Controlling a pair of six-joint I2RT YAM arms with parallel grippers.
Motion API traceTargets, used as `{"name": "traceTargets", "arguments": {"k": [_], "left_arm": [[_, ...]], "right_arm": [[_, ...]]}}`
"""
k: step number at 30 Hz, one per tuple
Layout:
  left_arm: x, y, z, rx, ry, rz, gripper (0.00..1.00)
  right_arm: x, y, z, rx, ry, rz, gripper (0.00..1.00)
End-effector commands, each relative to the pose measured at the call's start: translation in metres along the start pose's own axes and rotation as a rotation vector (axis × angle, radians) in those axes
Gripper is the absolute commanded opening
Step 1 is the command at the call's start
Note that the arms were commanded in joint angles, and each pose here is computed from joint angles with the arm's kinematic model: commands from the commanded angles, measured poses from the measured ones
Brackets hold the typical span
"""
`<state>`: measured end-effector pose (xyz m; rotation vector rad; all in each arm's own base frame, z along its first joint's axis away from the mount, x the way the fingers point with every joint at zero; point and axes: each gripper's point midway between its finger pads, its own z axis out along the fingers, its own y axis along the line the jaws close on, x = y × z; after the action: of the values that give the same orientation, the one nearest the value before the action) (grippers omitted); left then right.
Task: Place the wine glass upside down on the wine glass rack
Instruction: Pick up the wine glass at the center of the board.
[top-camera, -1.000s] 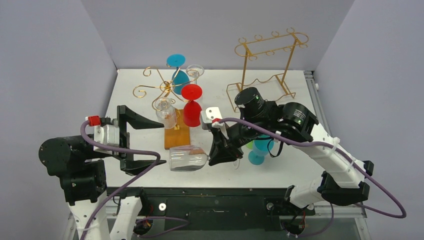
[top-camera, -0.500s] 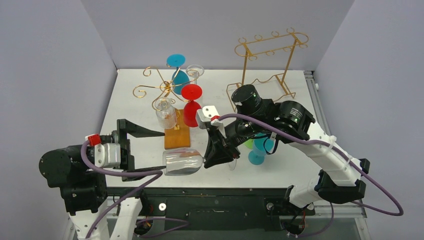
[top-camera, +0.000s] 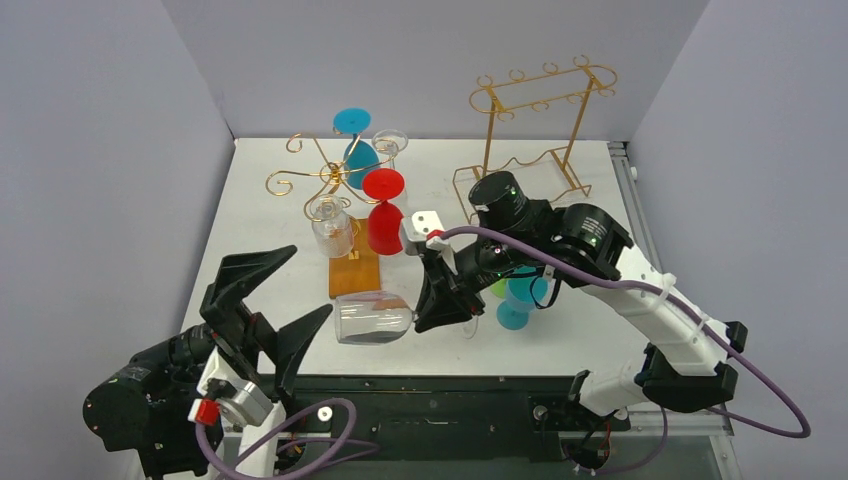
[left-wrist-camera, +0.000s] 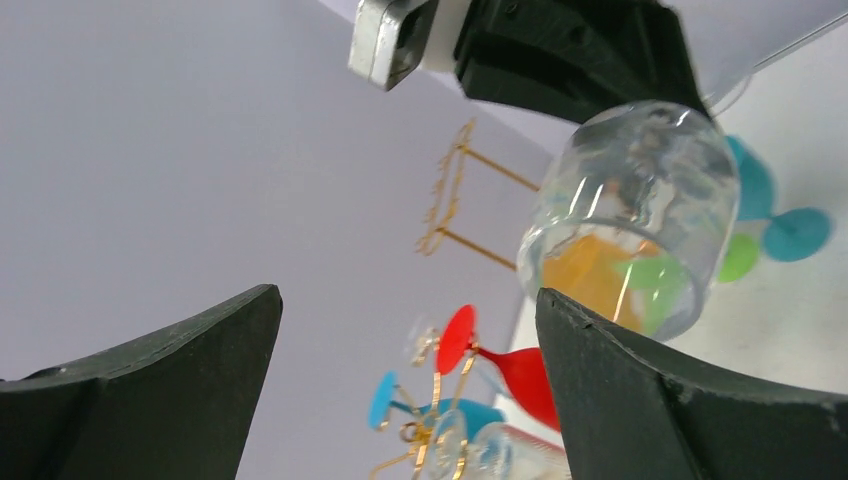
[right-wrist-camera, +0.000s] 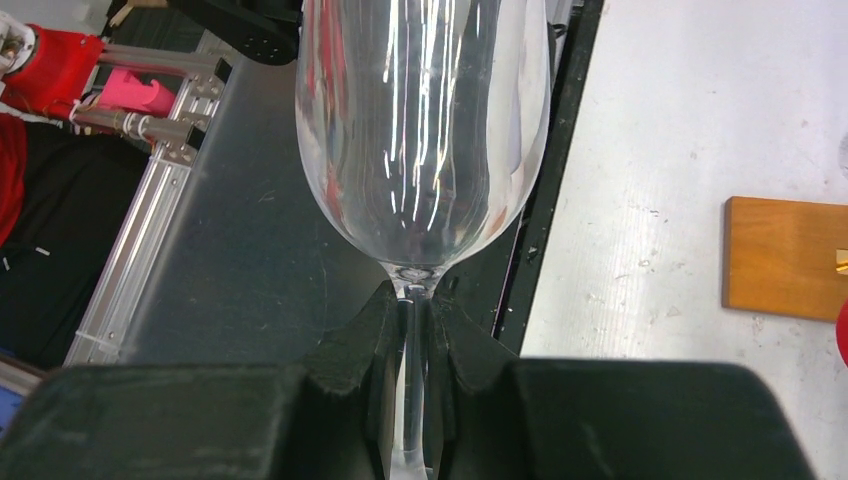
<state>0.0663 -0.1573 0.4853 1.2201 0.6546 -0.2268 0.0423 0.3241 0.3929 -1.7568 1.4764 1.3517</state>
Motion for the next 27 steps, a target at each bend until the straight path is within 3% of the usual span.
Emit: {"name": "traceTargets", "arguments": {"k": [1, 9, 12, 22, 27], "left_arm": [[0.012, 0.031, -0.006, -0.14, 0.065, 0.268, 0.96], [-0.002, 0.028, -0.006, -0.128, 0.043, 0.297, 1.0], [-0.003, 0.027, -0.005, -0.117, 0.037, 0.263, 0.92], [-0.003, 0.002, 0.005, 0.06, 0.002, -0.142, 0.84], [-0.009, -0.003, 0.008, 0.109, -0.039, -0.275, 0.81]], "right_arm": [[-0.029, 0.009, -0.025, 0.041, -0.151, -0.121, 0.0], [-0.025, 0.006, -0.033, 0.051, -0.147, -0.121, 0.0], [-0.025, 0.005, -0.035, 0.055, -0.14, -0.131, 0.0], [-0.021, 0.002, -0.032, 0.051, -0.127, -0.115, 0.0], [-0.016, -0.002, -0.021, 0.045, -0.08, -0.104, 0.0]]}}
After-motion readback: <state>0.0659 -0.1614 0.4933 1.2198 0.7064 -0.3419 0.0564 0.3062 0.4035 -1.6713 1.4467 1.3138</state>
